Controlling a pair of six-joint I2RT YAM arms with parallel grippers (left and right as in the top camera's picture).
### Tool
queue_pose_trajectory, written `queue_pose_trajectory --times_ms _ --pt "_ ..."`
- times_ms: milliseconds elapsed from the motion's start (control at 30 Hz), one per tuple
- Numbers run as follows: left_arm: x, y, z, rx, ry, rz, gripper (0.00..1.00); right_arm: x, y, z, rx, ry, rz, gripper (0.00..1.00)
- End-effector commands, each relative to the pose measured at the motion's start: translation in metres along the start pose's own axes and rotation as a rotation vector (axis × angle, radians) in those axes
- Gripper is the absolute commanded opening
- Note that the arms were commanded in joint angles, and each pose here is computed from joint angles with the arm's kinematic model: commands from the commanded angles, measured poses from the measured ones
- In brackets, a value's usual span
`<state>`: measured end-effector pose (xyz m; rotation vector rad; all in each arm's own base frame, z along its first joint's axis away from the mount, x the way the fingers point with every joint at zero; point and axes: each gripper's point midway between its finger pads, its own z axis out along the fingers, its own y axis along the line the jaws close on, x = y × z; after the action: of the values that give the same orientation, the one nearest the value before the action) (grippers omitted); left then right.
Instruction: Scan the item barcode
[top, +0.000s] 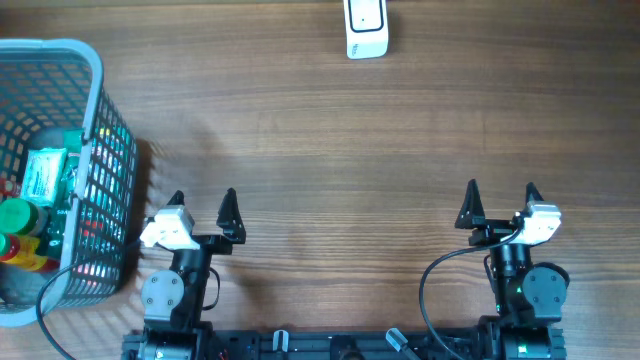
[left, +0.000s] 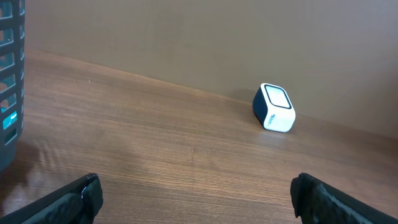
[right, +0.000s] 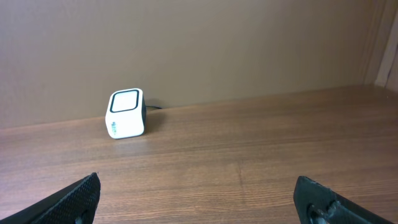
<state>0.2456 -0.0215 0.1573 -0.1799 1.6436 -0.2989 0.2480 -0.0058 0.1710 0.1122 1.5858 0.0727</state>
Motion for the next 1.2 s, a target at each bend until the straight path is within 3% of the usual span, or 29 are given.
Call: queue_pose_trajectory --times_ms 0,1167 --pt "0.0011 0.0001 -0.0003 0.004 0.004 0.02 1.0 -0.0005 -0.0038 0.0004 0.02 -0.003 -0.012 1.0" --pt "-0.0012 0.0041 -0.0003 -0.02 -0.008 0.02 1.0 -0.0005 -0.0038 0.0004 0.02 -0.003 -0.013 1.0"
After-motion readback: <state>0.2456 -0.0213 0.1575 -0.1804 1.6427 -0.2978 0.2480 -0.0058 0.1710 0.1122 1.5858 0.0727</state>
